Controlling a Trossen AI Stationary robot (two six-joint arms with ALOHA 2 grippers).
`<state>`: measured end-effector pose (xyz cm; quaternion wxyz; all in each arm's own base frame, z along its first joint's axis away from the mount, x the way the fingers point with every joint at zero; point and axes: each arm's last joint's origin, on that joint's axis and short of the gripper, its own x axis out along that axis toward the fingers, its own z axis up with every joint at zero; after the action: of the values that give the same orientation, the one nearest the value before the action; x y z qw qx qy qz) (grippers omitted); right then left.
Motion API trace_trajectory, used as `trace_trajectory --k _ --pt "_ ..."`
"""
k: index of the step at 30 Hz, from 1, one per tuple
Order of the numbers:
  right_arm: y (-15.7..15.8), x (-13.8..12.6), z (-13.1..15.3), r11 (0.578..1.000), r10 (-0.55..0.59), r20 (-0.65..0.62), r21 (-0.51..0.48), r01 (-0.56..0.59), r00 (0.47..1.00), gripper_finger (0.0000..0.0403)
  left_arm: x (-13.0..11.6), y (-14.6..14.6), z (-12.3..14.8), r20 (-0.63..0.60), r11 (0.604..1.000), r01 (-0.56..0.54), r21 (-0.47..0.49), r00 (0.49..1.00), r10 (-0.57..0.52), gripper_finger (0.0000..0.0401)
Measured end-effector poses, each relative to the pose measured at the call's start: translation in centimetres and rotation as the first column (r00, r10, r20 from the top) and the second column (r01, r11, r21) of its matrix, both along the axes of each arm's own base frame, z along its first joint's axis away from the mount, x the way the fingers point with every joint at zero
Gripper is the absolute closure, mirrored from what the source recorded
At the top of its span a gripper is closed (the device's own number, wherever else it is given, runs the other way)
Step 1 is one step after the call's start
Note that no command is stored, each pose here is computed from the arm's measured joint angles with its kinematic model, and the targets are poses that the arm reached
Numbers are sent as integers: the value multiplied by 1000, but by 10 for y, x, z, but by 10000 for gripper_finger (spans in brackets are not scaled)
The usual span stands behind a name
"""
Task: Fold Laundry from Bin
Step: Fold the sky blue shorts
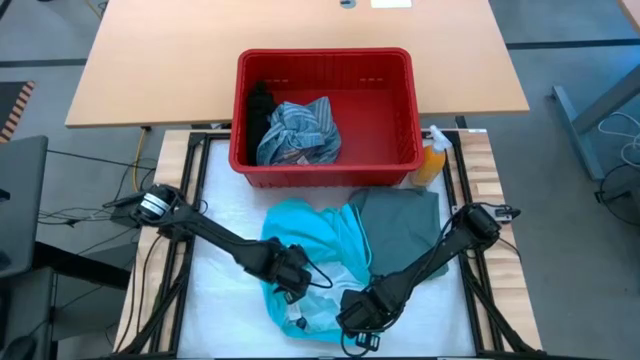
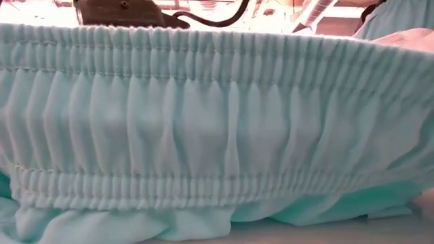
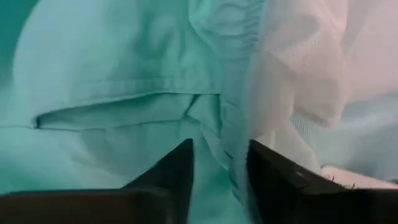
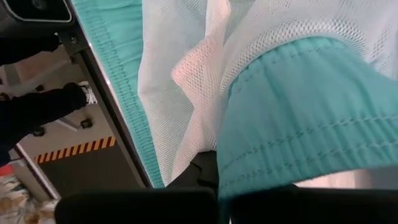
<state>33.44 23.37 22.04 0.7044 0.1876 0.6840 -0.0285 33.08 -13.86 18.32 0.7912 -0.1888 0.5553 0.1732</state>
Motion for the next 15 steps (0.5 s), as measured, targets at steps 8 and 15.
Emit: trace_trajectory --k 8,15 --pt "-13 -1 -1 996 15 -34 -87 -18 999 372 -3 0 21 -15 993 85 79 996 -84 396" --pt "-63 -18 26 959 24 -204 -273 -80 979 371 -34 33 125 62 925 -39 378 998 16 399"
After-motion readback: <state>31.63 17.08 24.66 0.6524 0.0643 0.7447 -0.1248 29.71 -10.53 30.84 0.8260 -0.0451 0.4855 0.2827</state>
